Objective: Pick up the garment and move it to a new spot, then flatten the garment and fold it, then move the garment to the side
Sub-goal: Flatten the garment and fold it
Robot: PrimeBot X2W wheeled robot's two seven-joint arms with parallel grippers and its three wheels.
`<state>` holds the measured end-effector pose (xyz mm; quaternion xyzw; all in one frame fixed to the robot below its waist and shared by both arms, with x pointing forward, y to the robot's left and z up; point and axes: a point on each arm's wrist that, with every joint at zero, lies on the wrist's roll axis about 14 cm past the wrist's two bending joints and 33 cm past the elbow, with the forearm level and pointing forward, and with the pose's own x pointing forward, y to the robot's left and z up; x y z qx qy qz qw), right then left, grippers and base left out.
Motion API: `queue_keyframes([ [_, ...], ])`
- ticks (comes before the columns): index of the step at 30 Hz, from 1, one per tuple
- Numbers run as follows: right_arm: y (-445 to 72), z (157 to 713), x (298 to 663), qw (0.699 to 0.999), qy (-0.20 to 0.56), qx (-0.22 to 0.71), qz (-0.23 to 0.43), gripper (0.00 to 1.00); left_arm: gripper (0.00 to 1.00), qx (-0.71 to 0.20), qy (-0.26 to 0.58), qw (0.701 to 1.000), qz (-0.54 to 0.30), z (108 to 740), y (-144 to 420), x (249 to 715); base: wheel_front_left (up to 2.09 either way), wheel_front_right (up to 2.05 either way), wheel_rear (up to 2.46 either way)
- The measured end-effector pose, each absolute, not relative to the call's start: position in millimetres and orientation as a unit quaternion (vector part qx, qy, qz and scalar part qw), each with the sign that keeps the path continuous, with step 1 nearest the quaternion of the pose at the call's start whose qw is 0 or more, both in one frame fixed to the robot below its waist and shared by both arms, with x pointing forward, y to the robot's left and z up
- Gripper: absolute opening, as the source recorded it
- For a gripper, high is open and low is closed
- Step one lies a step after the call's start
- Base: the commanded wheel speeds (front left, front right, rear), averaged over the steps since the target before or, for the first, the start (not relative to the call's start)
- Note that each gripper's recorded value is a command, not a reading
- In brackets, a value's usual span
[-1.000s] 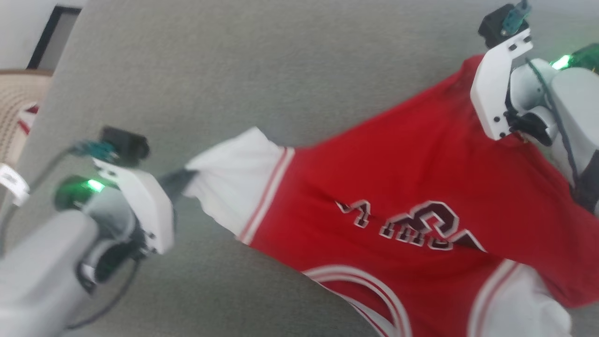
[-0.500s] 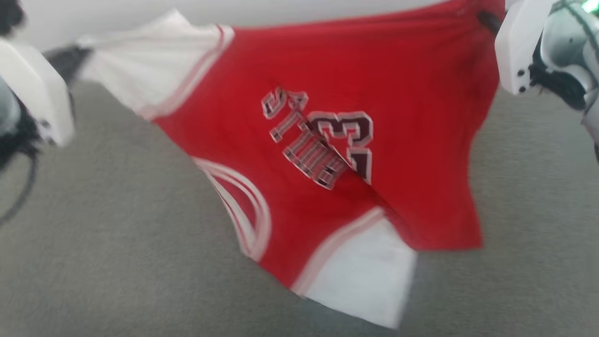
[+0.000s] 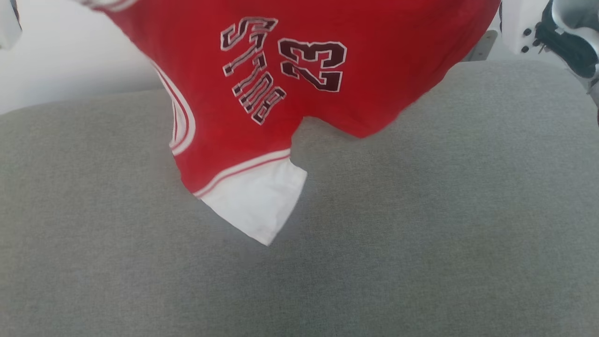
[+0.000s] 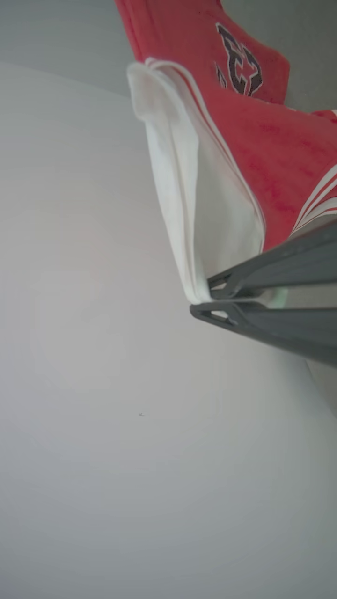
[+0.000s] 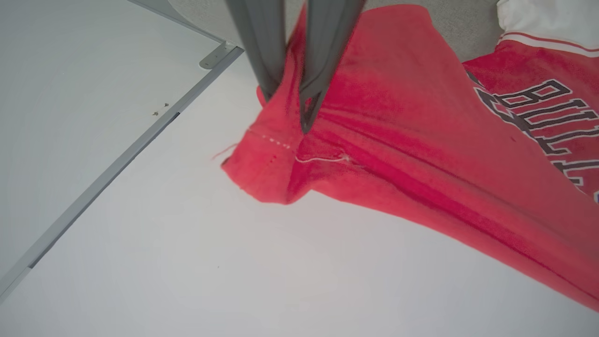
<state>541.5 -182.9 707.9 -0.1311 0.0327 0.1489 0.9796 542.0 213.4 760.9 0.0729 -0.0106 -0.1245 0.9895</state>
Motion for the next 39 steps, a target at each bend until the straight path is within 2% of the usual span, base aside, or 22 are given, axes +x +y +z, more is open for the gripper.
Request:
queue_keyframes([
  [6,-188,712,549,0.982,0.024,-0.131,0.137,0.0,0.0,0.081,-0.027,0.988,-0.126,772,207,558,0.0,0.0,0.0],
  [13,-193,702,590,0.987,0.005,-0.115,0.113,0.0,0.0,0.09,-0.092,0.986,-0.111,783,202,600,0.0,0.0,0.0],
  [17,-193,701,623,0.987,-0.034,-0.12,0.097,0.0,0.0,0.106,-0.148,0.979,-0.097,794,201,629,0.0,0.0,0.0],
  [23,-196,714,667,0.977,-0.137,-0.143,0.075,0.0,0.0,0.127,-0.267,0.952,-0.083,821,200,658,0.0,0.0,0.0],
  [27,-192,700,690,0.972,-0.149,-0.167,0.072,0.0,0.0,0.139,-0.314,0.936,-0.075,827,199,670,0.0,0.0,0.0],
  [31,-169,642,700,0.975,-0.107,-0.167,0.096,0.0,0.0,0.149,-0.289,0.941,-0.098,794,196,678,0.0,0.0,0.0],
  [35,-155,581,684,0.981,-0.037,-0.153,0.114,0.0,0.0,0.149,-0.171,0.967,-0.118,700,205,679,0.0,0.0,0.0],
  [39,-142,538,656,0.984,0.027,-0.125,0.128,0.0,0.0,0.132,-0.063,0.981,-0.13,636,207,660,0.0,0.0,0.0],
])
